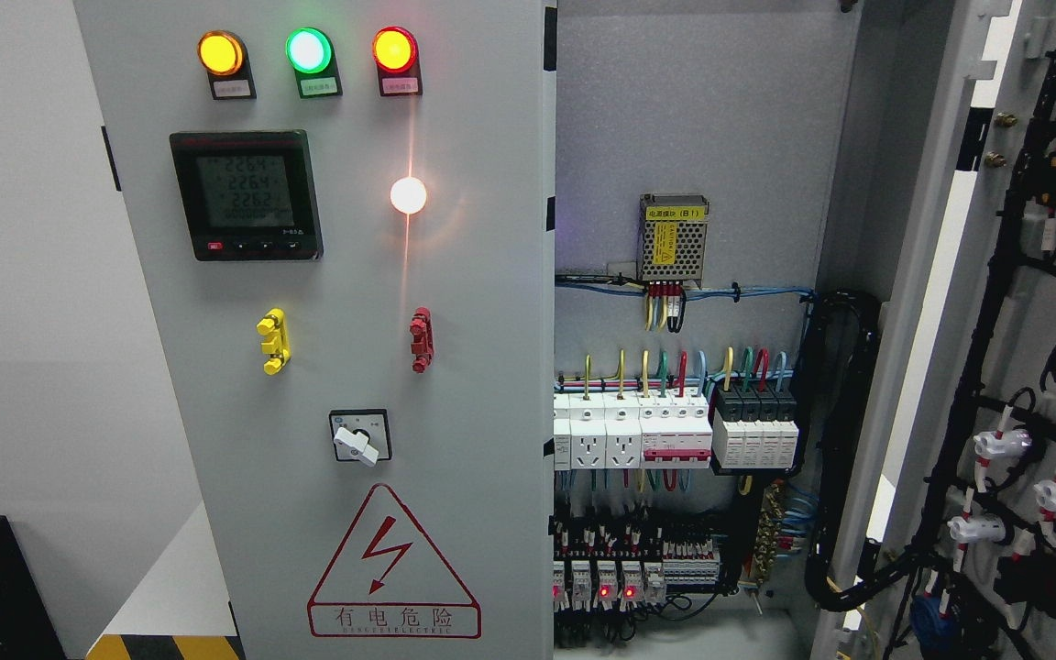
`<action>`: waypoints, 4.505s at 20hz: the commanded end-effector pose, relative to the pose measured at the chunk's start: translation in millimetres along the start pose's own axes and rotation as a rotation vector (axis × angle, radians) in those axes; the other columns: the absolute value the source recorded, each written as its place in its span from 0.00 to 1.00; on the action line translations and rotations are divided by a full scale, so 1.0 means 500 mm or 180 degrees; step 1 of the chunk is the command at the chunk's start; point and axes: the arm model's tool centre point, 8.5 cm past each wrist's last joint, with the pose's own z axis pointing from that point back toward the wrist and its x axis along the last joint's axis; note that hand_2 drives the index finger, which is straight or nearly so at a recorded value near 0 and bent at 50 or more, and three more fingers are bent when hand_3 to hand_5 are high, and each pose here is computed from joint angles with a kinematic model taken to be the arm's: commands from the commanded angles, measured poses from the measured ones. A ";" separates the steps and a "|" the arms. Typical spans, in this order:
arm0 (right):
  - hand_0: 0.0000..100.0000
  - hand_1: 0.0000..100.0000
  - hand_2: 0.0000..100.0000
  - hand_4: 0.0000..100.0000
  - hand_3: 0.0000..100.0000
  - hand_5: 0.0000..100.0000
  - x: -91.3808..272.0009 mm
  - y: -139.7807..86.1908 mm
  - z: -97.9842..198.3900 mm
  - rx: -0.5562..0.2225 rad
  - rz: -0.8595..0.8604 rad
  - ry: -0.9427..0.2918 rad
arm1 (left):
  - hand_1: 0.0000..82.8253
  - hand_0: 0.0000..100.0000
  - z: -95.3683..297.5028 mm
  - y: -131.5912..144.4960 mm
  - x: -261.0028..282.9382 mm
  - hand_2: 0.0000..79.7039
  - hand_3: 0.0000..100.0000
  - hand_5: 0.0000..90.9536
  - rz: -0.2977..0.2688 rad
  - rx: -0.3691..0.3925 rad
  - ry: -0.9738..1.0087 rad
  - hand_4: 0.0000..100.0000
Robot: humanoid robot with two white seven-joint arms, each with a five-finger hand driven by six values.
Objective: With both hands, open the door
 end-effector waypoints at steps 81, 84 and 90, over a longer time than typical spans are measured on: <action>0.19 0.00 0.00 0.00 0.00 0.00 0.284 0.019 -0.650 0.1437 -0.0062 -0.0095 | 0.00 0.00 0.000 -0.009 0.001 0.00 0.00 0.00 -0.0101 -0.0033 -0.0017 0.00; 0.19 0.00 0.00 0.00 0.00 0.00 0.289 0.025 -0.655 0.1511 -0.0240 0.0049 | 0.00 0.00 0.001 -0.008 -0.001 0.00 0.00 0.00 -0.0101 -0.0033 -0.0007 0.00; 0.19 0.00 0.00 0.00 0.00 0.00 0.297 0.037 -0.654 0.1716 -0.0303 0.0082 | 0.00 0.00 0.001 -0.008 0.000 0.00 0.00 0.00 -0.0101 -0.0033 -0.0012 0.00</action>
